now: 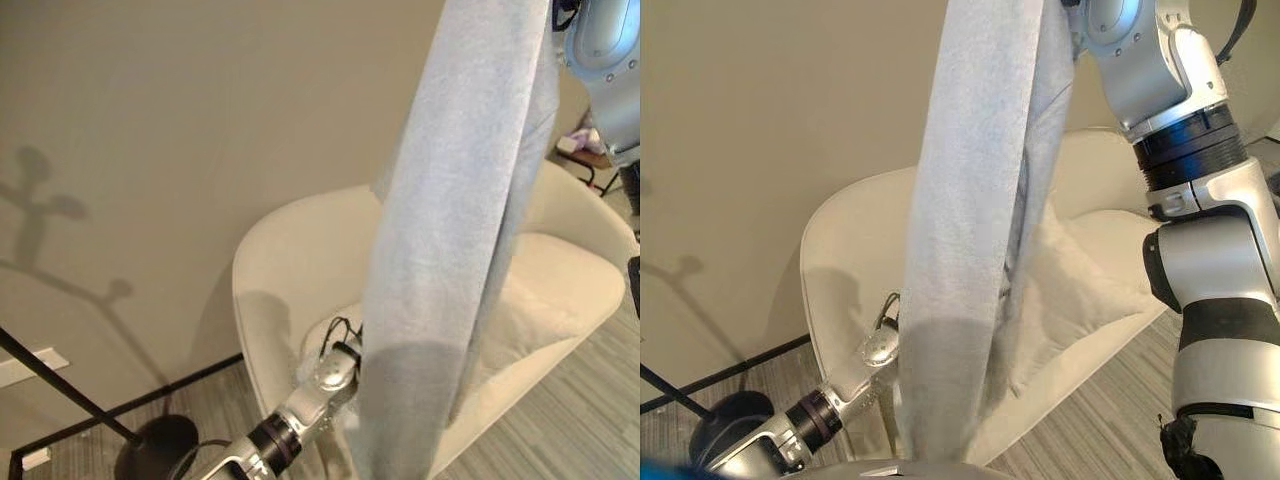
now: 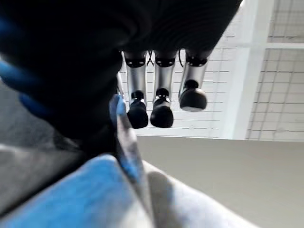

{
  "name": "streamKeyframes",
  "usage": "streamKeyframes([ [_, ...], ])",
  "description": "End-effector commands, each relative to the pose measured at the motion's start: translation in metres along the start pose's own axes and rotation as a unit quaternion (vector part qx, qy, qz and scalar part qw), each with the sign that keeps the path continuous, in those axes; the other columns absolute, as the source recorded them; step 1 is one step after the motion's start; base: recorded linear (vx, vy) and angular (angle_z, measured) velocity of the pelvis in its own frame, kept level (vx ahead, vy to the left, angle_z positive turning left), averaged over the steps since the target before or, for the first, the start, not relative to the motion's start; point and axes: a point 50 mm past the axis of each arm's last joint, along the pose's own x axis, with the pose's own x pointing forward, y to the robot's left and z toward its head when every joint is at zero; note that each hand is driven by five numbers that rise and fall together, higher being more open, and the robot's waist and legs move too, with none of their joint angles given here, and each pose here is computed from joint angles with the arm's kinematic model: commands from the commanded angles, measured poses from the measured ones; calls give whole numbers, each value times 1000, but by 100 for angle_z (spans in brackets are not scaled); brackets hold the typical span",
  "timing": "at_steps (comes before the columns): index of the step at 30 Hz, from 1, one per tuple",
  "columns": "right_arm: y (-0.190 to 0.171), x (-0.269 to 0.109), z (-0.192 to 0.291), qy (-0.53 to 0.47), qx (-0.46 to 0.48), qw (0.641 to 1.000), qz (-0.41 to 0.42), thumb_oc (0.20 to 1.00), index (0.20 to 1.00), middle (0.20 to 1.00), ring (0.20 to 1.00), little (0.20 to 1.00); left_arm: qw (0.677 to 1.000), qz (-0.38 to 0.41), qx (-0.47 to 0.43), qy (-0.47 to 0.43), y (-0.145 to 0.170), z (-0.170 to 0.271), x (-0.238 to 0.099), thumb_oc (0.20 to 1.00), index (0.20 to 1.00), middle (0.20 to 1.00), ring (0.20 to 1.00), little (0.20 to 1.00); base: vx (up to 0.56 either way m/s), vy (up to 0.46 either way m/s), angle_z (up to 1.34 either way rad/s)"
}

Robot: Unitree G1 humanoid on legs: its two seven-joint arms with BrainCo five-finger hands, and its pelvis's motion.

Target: Hang the clothes on the sofa on the clothes rack.

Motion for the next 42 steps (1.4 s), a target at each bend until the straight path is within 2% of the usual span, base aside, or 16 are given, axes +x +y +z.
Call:
streamKeyframes([
  [1, -46, 43, 7, -20, -42, 997, -68, 200, 200, 200, 200, 200, 999, -10, -8, -44, 3, 19, -3, 1000, 1000, 1000, 1000, 1000, 4, -5, 4],
  [8, -48, 43, 4, -19, -45, 997, -67, 200, 200, 200, 200, 200, 999, 6, -4, -42, 10, 18, -7, 1000, 1000, 1000, 1000, 1000, 2, -3, 7],
  [9, -55, 42, 0, -23, -50, 996, -68, 200, 200, 200, 200, 200, 999, 33, 5, -33, 20, 13, -15, 1000, 1000, 1000, 1000, 1000, 0, 0, 0],
  [16, -51, 39, 1, -17, -30, 997, -65, 200, 200, 200, 200, 200, 1000, 5, 9, -27, 11, 12, -9, 1000, 1000, 1000, 1000, 1000, 4, 4, 7],
  [23, -22, 35, 25, -15, 60, 997, -39, 200, 200, 200, 200, 200, 997, -70, 26, -33, -18, 23, 18, 1000, 1000, 1000, 1000, 1000, 0, 0, 0],
  [33, -15, 46, 66, -42, 159, 986, -38, 200, 200, 200, 200, 200, 989, -83, 118, -12, -37, 19, 55, 1000, 1000, 1000, 1000, 1000, -4, -2, -3],
  [38, -13, 53, 89, -54, 203, 977, -42, 200, 200, 200, 200, 200, 990, -90, 107, -3, -47, 16, 64, 1000, 1000, 1000, 1000, 1000, 2, -11, -10],
  [39, -11, 54, 91, -53, 208, 976, -40, 200, 200, 200, 200, 200, 991, -93, 101, 0, -50, 15, 65, 736, 736, 736, 736, 736, -4, -18, -17],
  [40, -10, 55, 94, -54, 213, 975, -37, 200, 200, 200, 200, 200, 991, -94, 97, 0, -51, 16, 66, 200, 200, 200, 200, 200, -3, -16, -9],
  [42, -10, 56, 95, -55, 214, 975, -36, 200, 200, 200, 200, 200, 991, -92, 96, -1, -50, 17, 67, 200, 200, 200, 200, 200, 1, -5, -2],
])
